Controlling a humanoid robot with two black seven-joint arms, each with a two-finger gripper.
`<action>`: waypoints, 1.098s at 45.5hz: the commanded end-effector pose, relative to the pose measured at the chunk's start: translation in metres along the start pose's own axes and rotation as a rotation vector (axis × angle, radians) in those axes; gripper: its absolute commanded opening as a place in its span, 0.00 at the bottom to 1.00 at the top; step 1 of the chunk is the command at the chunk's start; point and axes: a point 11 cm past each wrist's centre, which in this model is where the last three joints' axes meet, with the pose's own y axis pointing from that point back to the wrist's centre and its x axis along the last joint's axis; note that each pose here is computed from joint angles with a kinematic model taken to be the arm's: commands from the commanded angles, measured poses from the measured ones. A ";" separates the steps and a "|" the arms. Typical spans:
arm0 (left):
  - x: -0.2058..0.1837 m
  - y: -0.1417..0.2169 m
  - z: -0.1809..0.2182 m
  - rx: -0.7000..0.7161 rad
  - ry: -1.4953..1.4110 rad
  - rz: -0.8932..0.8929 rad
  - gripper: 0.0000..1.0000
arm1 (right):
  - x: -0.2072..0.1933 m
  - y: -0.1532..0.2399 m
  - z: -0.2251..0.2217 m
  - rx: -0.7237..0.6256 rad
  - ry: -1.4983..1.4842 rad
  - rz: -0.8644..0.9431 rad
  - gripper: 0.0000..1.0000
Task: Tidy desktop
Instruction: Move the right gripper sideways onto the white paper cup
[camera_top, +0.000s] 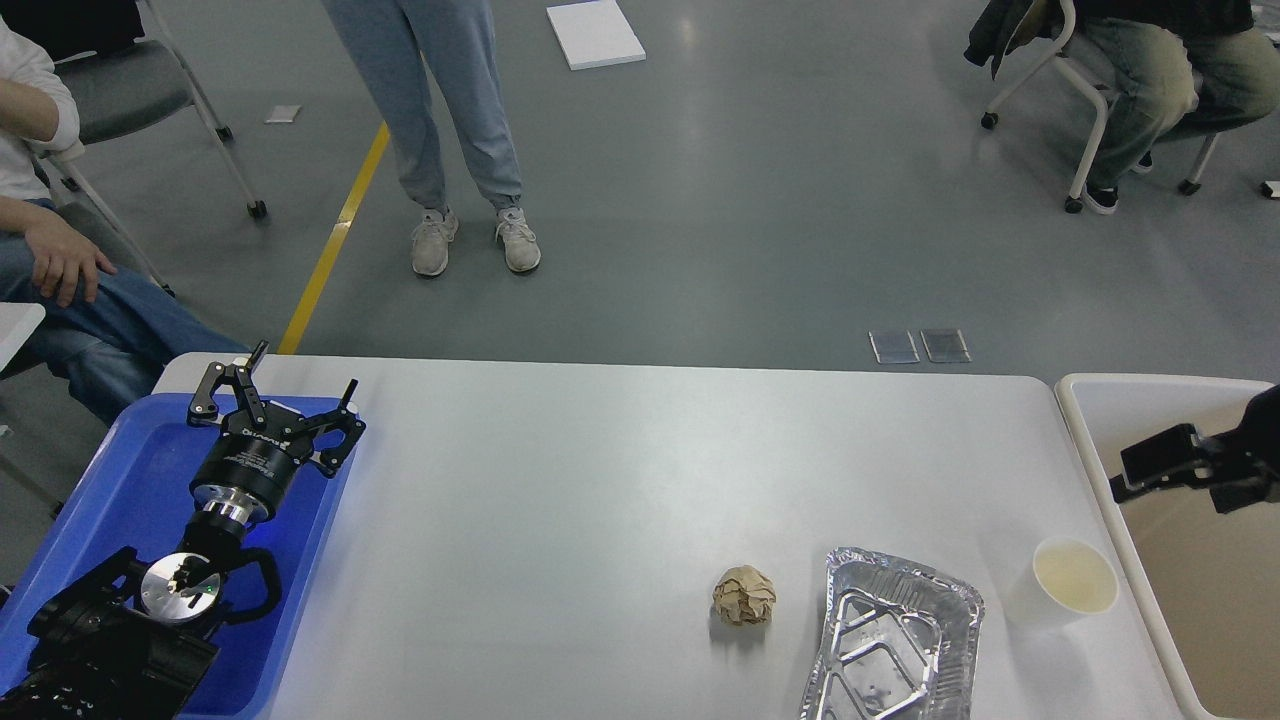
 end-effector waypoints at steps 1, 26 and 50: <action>0.000 0.000 0.000 0.001 0.000 0.000 1.00 | -0.018 -0.036 0.004 -0.053 0.019 -0.039 0.99; 0.000 0.000 0.000 -0.001 0.000 0.000 1.00 | -0.035 -0.084 0.029 -0.108 0.111 -0.031 0.99; 0.000 0.000 0.000 -0.001 0.000 0.000 1.00 | -0.049 -0.112 0.041 -0.106 0.116 -0.010 0.98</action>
